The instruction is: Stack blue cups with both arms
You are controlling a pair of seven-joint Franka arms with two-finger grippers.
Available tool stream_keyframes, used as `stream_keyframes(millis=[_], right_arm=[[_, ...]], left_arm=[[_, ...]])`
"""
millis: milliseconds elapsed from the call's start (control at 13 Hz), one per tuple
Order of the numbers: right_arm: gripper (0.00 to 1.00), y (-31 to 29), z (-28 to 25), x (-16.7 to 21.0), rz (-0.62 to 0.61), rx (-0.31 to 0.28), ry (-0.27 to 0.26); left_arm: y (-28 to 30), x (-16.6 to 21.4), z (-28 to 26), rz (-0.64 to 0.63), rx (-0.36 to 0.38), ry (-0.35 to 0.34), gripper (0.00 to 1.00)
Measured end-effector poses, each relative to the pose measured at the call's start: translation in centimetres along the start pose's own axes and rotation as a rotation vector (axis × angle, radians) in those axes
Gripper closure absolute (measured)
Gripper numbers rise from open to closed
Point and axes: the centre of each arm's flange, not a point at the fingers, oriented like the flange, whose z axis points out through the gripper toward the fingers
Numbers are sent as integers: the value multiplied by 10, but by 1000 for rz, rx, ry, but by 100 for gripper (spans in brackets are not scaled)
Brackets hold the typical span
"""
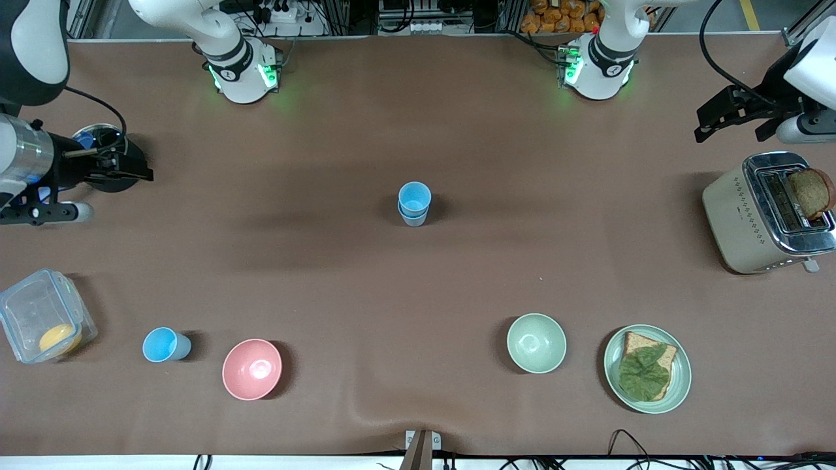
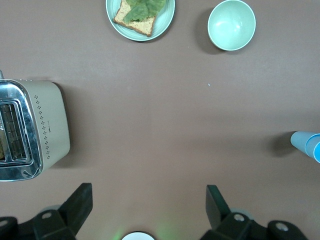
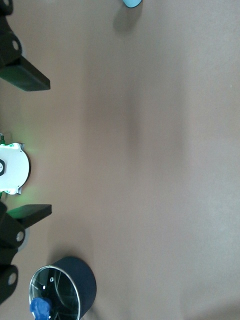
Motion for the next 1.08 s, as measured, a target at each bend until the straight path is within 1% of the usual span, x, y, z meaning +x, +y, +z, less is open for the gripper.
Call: stream_keyframes(millis=[231, 615, 769, 1077], right_arm=[[0, -12, -8, 1, 11, -42, 19], [0, -13, -44, -29, 7, -43, 96], [0, -16, -56, -38, 31, -48, 130], [0, -24, -58, -39, 61, -58, 165]], left_arm=[[-1, 0, 0, -1, 2, 0, 0], [-4, 0, 0, -5, 20, 2, 0], [-5, 0, -1, -6, 25, -3, 0], [-5, -1, -1, -7, 27, -5, 0]])
